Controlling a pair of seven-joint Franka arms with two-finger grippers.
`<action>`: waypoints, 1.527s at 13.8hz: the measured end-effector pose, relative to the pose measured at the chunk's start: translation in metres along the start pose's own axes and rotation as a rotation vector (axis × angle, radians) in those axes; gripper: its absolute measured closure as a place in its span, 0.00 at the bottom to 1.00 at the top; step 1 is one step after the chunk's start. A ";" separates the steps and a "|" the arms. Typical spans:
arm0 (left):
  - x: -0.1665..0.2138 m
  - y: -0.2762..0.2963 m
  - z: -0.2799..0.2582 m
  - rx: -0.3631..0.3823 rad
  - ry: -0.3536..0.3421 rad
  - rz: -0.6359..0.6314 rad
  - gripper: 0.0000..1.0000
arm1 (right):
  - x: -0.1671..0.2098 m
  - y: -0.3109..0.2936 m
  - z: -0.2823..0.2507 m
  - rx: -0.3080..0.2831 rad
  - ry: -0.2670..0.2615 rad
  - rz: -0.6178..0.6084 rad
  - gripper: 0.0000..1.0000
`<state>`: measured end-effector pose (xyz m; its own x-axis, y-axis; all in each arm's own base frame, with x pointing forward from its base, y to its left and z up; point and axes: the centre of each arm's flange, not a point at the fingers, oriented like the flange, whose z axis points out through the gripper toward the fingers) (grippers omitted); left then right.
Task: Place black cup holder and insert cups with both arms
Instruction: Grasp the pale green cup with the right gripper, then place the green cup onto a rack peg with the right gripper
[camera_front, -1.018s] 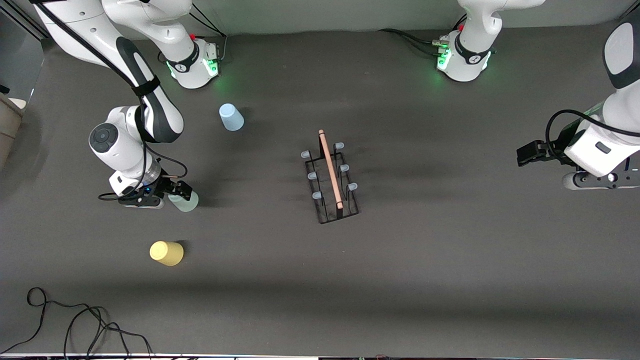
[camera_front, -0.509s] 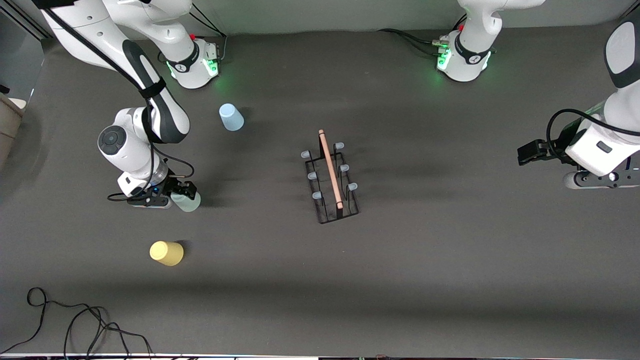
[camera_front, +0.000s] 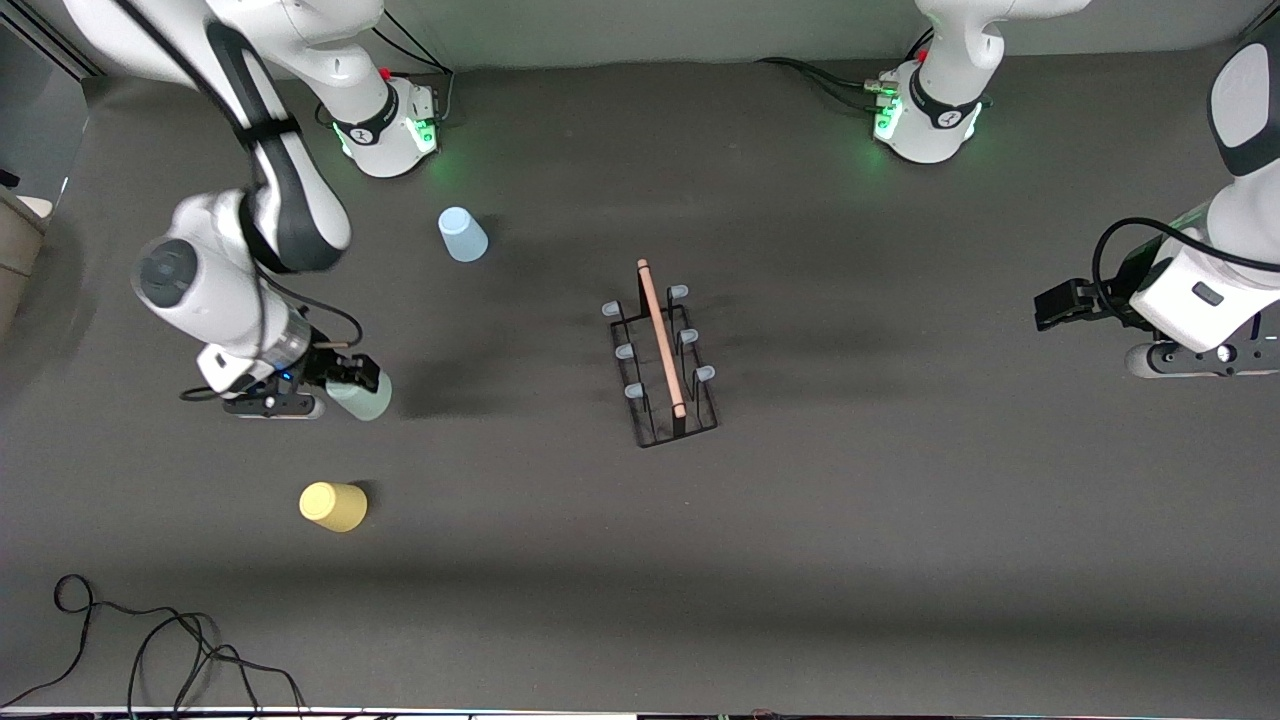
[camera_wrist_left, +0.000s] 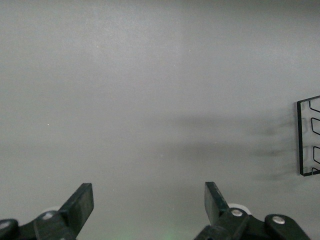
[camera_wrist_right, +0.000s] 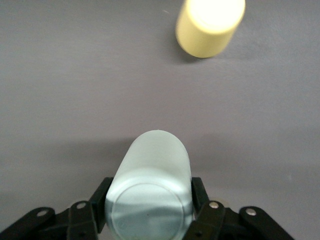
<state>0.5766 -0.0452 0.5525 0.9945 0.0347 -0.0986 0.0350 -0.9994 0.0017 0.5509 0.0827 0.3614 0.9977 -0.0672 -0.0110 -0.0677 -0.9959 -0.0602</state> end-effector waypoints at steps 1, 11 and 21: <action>0.000 0.000 0.000 0.000 0.000 0.000 0.01 | 0.000 -0.024 -0.038 0.006 -0.018 0.007 0.33; 0.000 -0.001 0.000 0.000 0.000 -0.001 0.01 | -0.120 -0.336 -0.041 -0.011 -0.035 0.155 0.33; 0.000 0.000 0.000 0.000 0.000 0.001 0.01 | -0.105 -0.372 0.055 -0.050 0.006 0.189 0.33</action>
<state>0.5766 -0.0455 0.5527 0.9946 0.0341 -0.0982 0.0345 -0.9994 0.0022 0.4711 0.4635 0.3302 0.9674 -0.2532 -0.0115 -0.2533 -0.9674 -0.0082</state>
